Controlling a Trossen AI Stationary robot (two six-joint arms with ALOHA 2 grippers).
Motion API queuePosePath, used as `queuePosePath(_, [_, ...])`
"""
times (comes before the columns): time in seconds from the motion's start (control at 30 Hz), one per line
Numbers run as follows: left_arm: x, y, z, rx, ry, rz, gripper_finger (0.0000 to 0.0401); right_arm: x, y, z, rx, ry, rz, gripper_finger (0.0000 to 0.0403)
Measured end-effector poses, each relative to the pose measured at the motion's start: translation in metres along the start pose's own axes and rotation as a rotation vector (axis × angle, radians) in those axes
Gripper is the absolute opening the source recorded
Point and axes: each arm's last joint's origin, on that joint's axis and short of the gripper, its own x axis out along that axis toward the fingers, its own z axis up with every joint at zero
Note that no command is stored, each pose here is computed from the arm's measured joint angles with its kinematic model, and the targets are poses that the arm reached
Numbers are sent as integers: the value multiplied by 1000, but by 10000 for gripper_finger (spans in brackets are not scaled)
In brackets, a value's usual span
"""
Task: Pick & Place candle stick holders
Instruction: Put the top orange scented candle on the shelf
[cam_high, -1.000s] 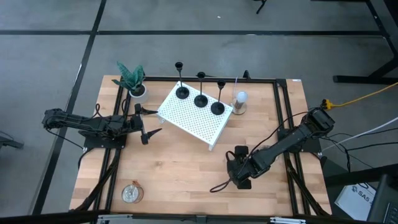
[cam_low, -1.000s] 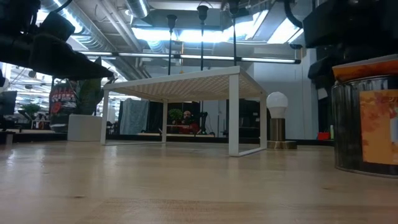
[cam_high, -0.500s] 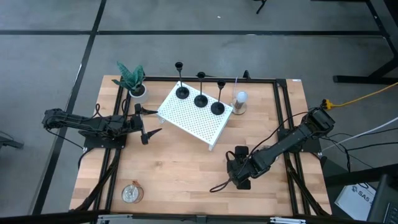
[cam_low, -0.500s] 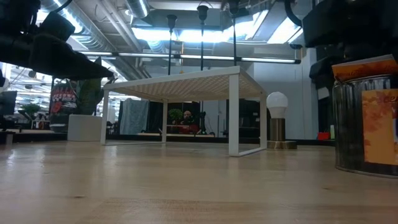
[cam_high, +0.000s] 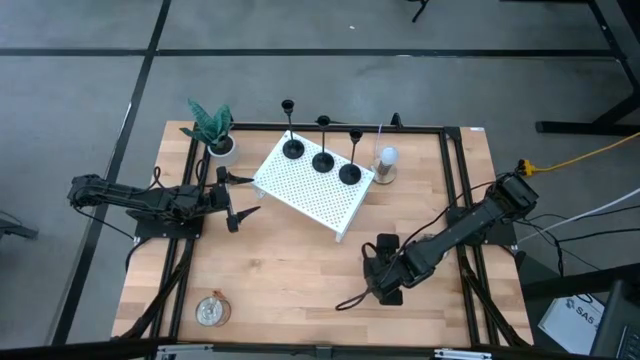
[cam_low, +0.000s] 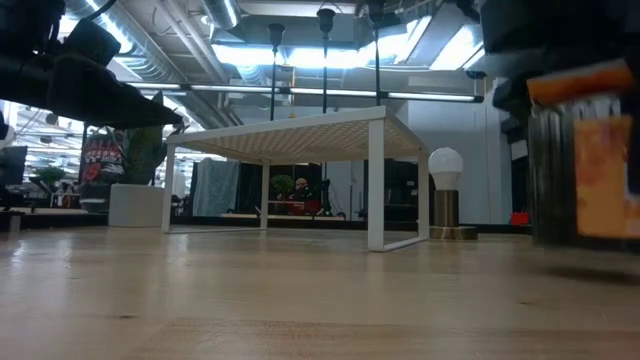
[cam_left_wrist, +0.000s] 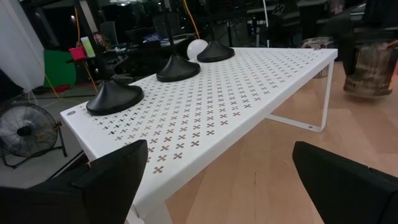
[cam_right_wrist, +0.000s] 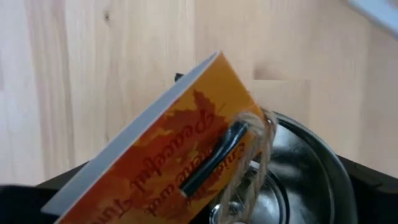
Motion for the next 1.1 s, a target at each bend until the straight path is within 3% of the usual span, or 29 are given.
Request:
queuePosePath(0.17, [0,0,0,0,0,0,400,-19,2,10,-8,-4,-12,362])
queuePosePath(0.63, [0,0,0,0,0,0,400,-63,0,42,-218,-160,-101,362])
queuePosePath(0.87, [0,0,0,0,0,0,400,-77,-8,61,-233,-227,-71,362])
queuePosePath(1.1, [0,0,0,0,0,0,400,-84,-13,70,-116,-254,0,361])
